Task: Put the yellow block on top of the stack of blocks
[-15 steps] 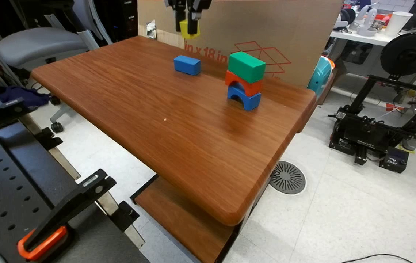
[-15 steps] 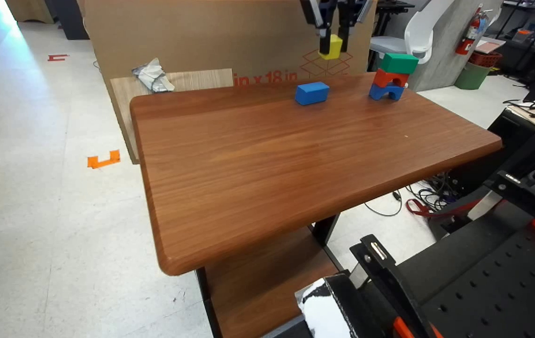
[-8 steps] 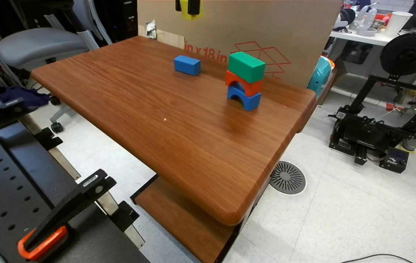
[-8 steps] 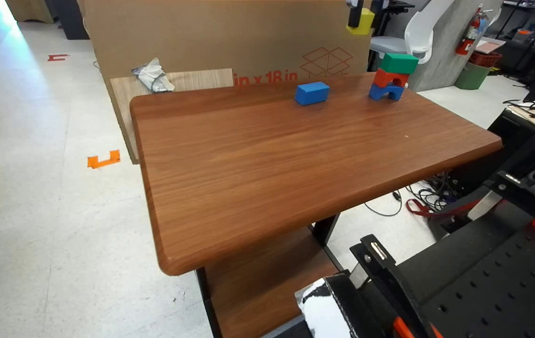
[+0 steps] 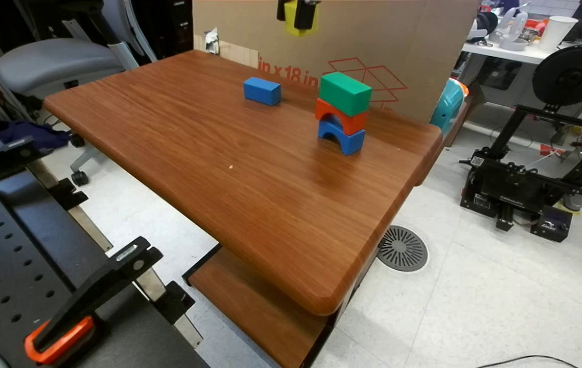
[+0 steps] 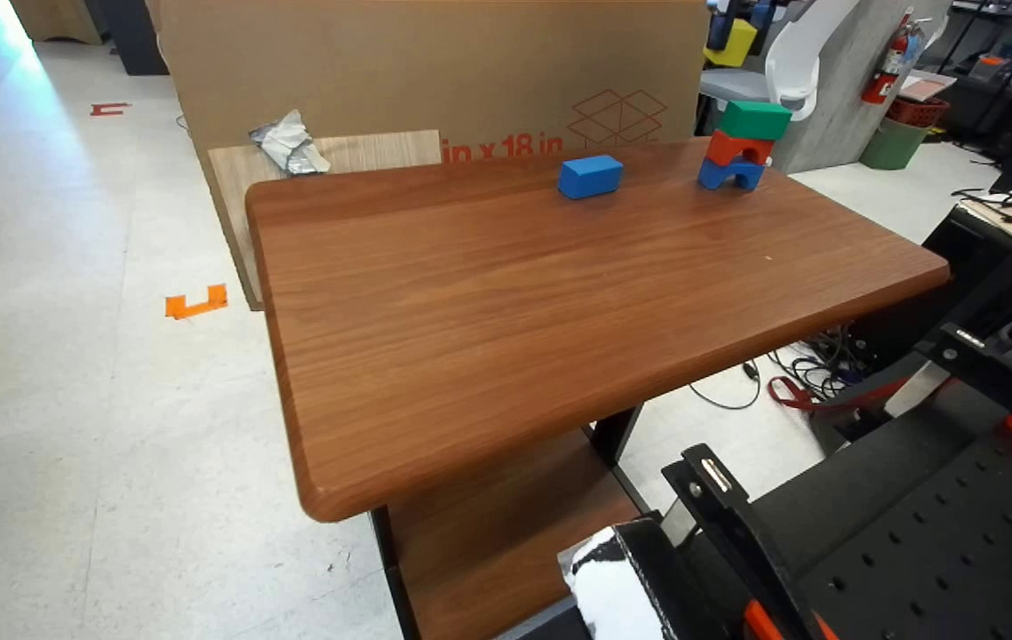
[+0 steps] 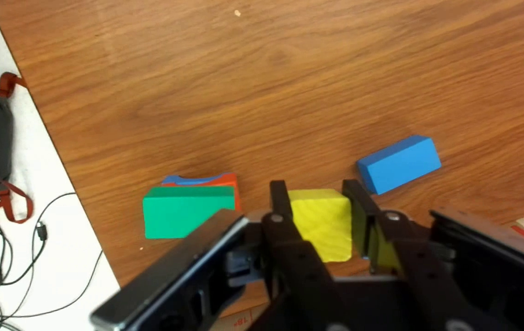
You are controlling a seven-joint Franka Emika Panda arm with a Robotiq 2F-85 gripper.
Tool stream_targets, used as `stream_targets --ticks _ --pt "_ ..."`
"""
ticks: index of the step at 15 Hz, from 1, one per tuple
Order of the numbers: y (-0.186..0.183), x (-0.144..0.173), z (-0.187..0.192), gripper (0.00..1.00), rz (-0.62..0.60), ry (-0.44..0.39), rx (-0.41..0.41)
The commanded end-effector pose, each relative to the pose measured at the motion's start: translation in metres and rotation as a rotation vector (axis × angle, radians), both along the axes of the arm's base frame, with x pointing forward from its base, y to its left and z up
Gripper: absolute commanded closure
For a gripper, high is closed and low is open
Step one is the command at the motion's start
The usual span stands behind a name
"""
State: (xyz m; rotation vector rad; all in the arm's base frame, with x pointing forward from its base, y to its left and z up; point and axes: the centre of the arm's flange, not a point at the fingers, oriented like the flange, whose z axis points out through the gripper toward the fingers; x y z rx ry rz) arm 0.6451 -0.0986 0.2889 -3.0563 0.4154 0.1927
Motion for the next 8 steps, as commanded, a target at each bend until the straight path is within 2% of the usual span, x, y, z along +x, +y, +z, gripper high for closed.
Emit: stream_targets --ticks 1,8 --pt "-0.02 -0.002 0.007 0.92 -0.042 -0.038 0.008" --pt "-0.087 -0.002 0.01 0.92 -0.111 -0.015 -0.018"
